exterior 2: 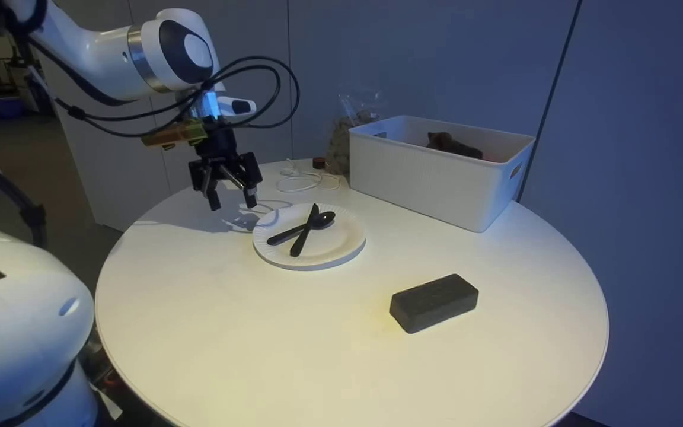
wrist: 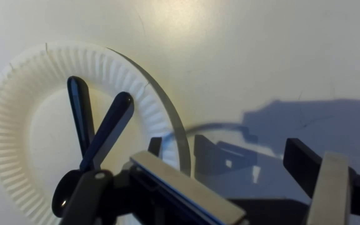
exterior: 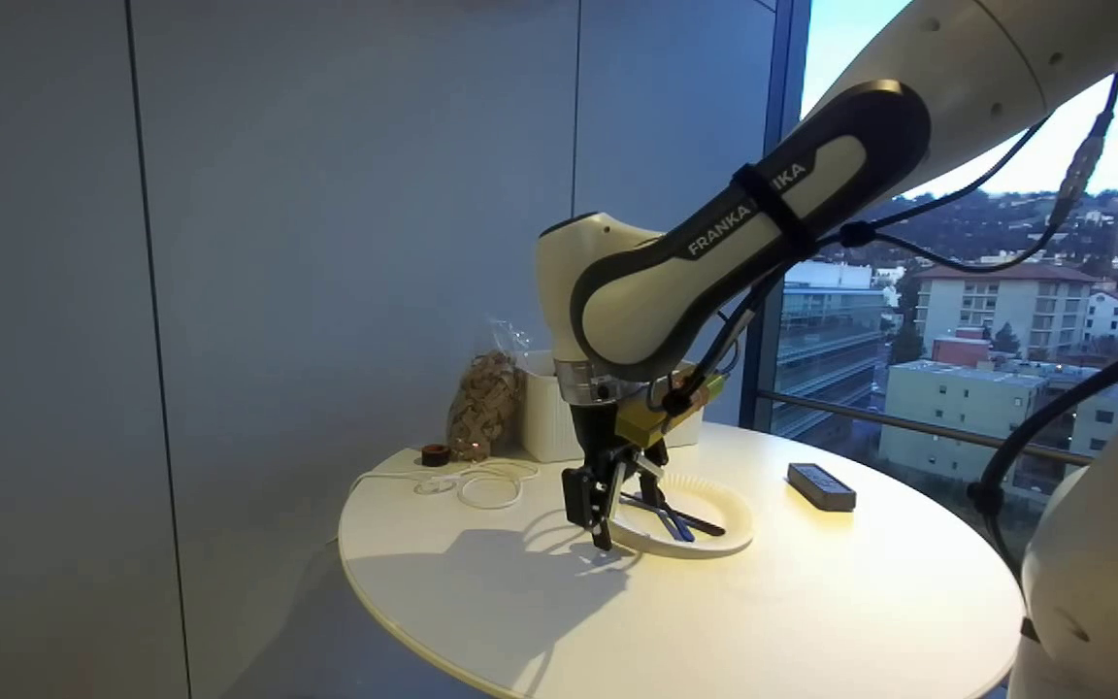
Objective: Put the spoon on the right side of the table then put the knife on the left.
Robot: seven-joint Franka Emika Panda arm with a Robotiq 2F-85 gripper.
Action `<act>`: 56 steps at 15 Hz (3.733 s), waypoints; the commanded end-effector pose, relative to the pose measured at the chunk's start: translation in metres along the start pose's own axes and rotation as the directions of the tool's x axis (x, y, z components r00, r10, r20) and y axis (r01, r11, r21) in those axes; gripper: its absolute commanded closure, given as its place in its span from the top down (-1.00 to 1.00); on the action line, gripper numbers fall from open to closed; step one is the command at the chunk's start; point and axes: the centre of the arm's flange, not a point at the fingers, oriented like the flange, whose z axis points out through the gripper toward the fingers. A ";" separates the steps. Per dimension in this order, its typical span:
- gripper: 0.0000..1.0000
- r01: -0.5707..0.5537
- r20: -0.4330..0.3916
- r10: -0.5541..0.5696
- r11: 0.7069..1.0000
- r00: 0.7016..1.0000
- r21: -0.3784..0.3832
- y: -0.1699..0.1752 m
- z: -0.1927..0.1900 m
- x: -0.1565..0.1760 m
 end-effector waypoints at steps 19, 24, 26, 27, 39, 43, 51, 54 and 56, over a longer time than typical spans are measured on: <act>1.00 -0.487 0.144 0.465 0.831 0.873 0.269 0.104 0.030 0.036; 1.00 -0.617 0.183 0.590 0.733 0.786 0.286 0.160 0.038 0.020; 1.00 -0.634 0.212 0.597 0.721 0.773 0.280 0.167 0.051 0.023; 1.00 -0.635 0.224 0.595 0.722 0.772 0.274 0.164 0.058 0.026; -0.25 -0.594 0.260 0.535 0.737 0.804 0.323 0.128 0.078 0.037; -0.82 -0.586 0.245 0.532 0.739 0.811 0.332 0.124 0.078 0.039; -0.88 -0.556 0.115 0.544 0.809 0.831 0.193 0.118 0.050 0.022; -0.87 -0.551 0.051 0.550 0.822 0.834 0.144 0.122 0.032 0.010; -0.88 -0.546 0.020 0.549 0.827 0.836 0.131 0.123 0.021 0.005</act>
